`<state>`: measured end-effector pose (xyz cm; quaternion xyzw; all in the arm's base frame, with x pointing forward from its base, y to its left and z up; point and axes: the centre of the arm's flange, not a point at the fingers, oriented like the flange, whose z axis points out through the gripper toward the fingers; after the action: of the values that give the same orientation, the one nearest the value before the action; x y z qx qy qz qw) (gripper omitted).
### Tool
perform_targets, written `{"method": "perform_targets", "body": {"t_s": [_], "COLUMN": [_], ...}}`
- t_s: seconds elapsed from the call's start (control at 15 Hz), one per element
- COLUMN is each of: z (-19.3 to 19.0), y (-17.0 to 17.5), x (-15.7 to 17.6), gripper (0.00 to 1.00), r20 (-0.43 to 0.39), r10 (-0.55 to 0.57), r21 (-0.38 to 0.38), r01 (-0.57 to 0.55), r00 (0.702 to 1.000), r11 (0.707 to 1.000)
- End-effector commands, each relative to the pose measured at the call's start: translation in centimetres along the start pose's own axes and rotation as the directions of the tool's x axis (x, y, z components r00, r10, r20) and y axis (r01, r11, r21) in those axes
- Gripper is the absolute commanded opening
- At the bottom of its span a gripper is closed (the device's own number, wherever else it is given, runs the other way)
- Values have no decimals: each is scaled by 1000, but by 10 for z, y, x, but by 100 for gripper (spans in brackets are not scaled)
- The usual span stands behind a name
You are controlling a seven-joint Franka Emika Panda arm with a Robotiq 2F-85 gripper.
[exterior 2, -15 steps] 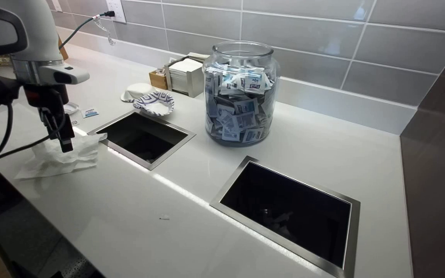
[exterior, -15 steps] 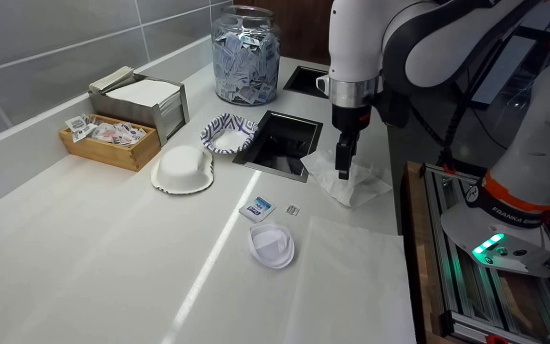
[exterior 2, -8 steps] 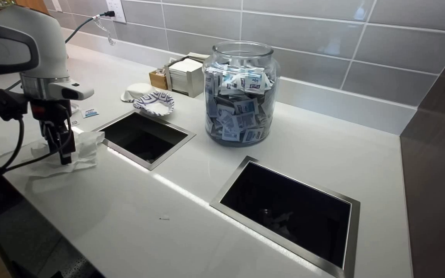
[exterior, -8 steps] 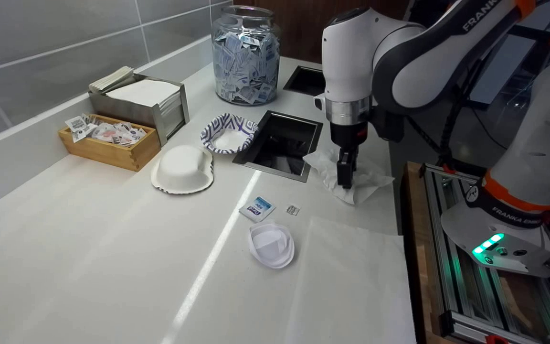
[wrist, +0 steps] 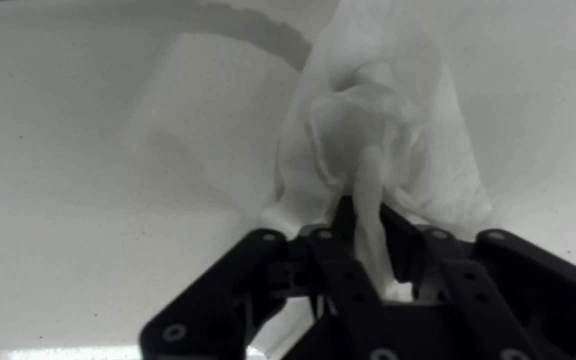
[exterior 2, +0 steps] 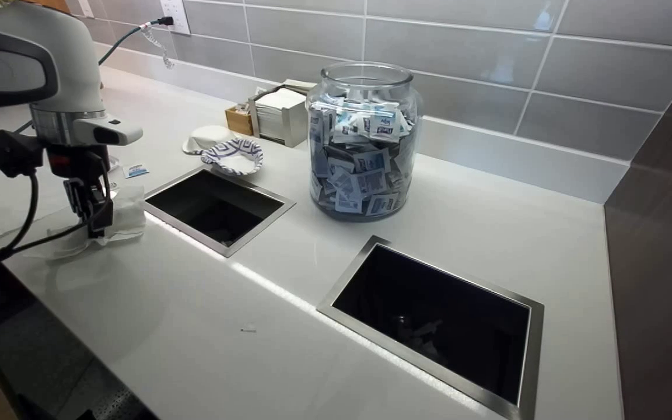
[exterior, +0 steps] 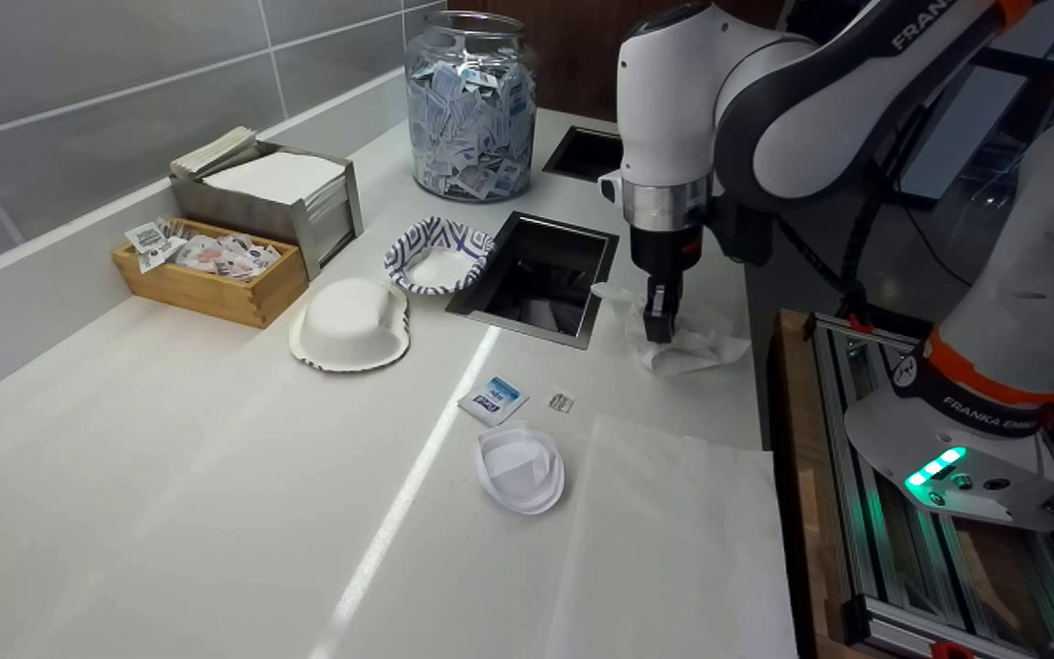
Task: Pick up the paper towel and place it in the first open slot
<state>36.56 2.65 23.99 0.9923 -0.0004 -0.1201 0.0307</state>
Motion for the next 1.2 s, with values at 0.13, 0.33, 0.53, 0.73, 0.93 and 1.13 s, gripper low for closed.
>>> {"method": "perform_targets", "body": {"t_s": [0.13, 0.33, 0.53, 0.73, 0.93, 1.13], "z": [-44, -74, -97, -105, -105, -106], "y": [22, 40, 54, 59, 62, 65], "x": [-11, -6, 5, 18, 29, 35], "gripper": [0, 0, 0, 0, 0, 29], "r20": [-146, -261, -368, -434, -474, -497], "r10": [19, 2, -9, 12, 7, 12], "r21": [-76, -127, -132, -89, -86, -76], "r01": [-31, -37, -43, -57, -54, -57], "r00": [989, 965, 930, 901, 880, 868], "r11": [997, 991, 990, 994, 995, 995]}}
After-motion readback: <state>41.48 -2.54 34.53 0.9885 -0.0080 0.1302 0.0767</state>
